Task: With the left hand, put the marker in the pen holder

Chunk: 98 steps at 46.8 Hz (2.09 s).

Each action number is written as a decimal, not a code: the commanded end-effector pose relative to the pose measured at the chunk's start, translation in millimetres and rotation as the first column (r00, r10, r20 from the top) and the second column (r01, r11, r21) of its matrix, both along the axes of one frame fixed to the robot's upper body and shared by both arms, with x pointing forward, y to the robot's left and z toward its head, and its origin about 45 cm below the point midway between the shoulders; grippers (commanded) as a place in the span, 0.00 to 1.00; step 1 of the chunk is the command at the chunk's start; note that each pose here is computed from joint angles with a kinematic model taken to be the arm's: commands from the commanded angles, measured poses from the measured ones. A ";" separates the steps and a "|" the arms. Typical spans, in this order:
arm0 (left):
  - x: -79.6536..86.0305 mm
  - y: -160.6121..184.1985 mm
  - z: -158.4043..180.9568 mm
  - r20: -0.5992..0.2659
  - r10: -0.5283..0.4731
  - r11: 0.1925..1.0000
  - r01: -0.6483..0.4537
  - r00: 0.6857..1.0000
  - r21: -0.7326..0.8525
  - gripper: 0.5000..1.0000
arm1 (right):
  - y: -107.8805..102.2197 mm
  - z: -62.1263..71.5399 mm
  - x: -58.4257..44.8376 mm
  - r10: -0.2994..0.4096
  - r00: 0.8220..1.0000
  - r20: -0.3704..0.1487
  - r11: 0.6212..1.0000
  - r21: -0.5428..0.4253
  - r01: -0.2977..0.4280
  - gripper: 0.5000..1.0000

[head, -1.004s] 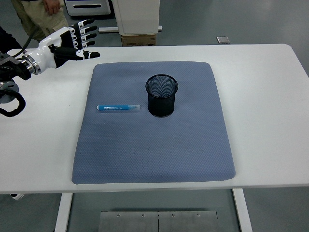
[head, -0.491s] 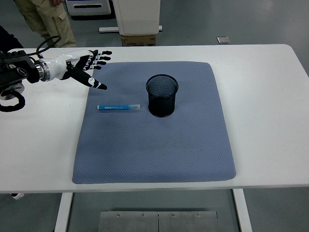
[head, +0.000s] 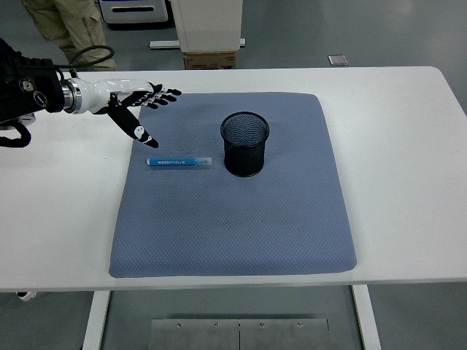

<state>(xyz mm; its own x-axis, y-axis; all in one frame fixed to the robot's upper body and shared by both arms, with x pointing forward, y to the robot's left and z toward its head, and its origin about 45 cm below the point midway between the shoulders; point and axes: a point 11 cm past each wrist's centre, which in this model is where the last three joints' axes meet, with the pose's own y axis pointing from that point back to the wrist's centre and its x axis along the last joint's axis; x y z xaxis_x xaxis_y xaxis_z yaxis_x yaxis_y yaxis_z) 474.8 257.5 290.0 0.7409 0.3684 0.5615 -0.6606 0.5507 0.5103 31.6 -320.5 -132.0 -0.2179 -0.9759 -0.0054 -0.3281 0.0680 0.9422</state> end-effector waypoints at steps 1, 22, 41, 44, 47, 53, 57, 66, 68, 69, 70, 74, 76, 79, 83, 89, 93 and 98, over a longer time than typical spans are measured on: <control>1.7 -0.2 4.7 0.008 0.002 1.000 -0.002 1.000 -0.002 1.00 | 0.2 0.0 0.1 0.000 1.000 0.000 1.000 0.000 0.000 1.00; 0.8 -4.5 1.5 0.001 -0.013 1.000 0.013 1.000 0.013 1.00 | 0.2 0.0 0.1 0.000 1.000 0.000 1.000 0.000 0.000 1.00; -3.2 -37.5 -12.3 -0.002 -0.176 0.945 0.170 0.984 0.280 1.00 | 0.2 0.0 0.1 0.000 1.000 0.000 1.000 0.000 0.000 1.00; -4.1 -39.9 -14.7 0.002 -0.190 0.934 0.180 0.982 0.310 1.00 | 0.2 0.0 0.1 0.000 1.000 0.000 1.000 0.000 0.000 1.00; -6.1 -43.1 -18.1 0.002 -0.204 0.925 0.192 0.979 0.327 1.00 | 0.2 0.0 0.1 0.000 1.000 0.000 1.000 0.000 0.000 1.00; -12.2 -50.4 -26.2 -0.010 -0.233 0.912 0.222 0.972 0.343 1.00 | -0.4 0.0 -0.1 0.000 1.000 0.000 1.000 -0.001 0.000 1.00; -10.9 -50.3 -28.0 0.011 -0.233 0.903 0.212 0.972 0.373 1.00 | -0.4 0.0 -0.1 -0.001 1.000 0.000 1.000 -0.001 0.001 1.00; -15.4 -57.3 -35.3 0.022 -0.236 0.896 0.208 0.972 0.393 1.00 | 0.1 0.0 0.1 0.000 1.000 0.000 1.000 0.000 0.000 1.00; -17.2 -58.0 -37.5 0.024 -0.231 0.893 0.202 0.973 0.403 1.00 | 0.1 0.0 0.1 -0.001 1.000 0.000 1.000 0.000 0.001 1.00; -17.7 -58.5 -37.9 0.029 -0.227 0.894 0.196 0.973 0.404 1.00 | 0.2 0.0 0.1 0.000 1.000 0.000 1.000 0.000 0.000 1.00; -18.3 -59.6 -38.6 0.034 -0.228 0.893 0.195 0.973 0.406 1.00 | 0.3 0.0 0.1 0.001 1.000 0.001 1.000 0.002 -0.001 1.00; -19.1 -60.7 -40.2 0.046 -0.226 0.891 0.188 0.973 0.412 1.00 | 0.1 0.0 0.1 0.000 1.000 0.000 1.000 0.000 0.000 1.00; -19.8 -61.3 -40.7 0.049 -0.228 0.891 0.189 0.972 0.412 1.00 | 0.1 0.0 0.1 0.000 1.000 0.000 1.000 0.000 0.000 1.00; -21.3 -61.7 -42.3 0.043 -0.227 0.890 0.189 0.973 0.415 1.00 | 0.2 0.0 0.1 0.000 1.000 0.000 1.000 0.000 0.000 1.00; -23.9 -62.8 -44.2 0.051 -0.221 0.890 0.180 0.974 0.419 1.00 | 0.2 0.0 0.1 0.000 1.000 0.000 1.000 0.000 0.000 1.00; -30.9 -67.9 -47.0 0.041 -0.234 0.891 0.197 0.971 0.410 1.00 | 0.2 0.0 0.1 0.000 1.000 0.000 1.000 0.000 0.000 1.00; -33.8 -71.0 -46.7 0.034 -0.242 0.890 0.208 0.970 0.406 1.00 | -0.4 0.0 -0.1 0.000 1.000 0.000 1.000 -0.001 0.000 1.00; -33.4 -72.8 -44.1 0.033 -0.247 0.888 0.213 0.968 0.407 1.00 | 0.2 0.0 0.1 0.000 1.000 0.000 1.000 0.000 0.000 1.00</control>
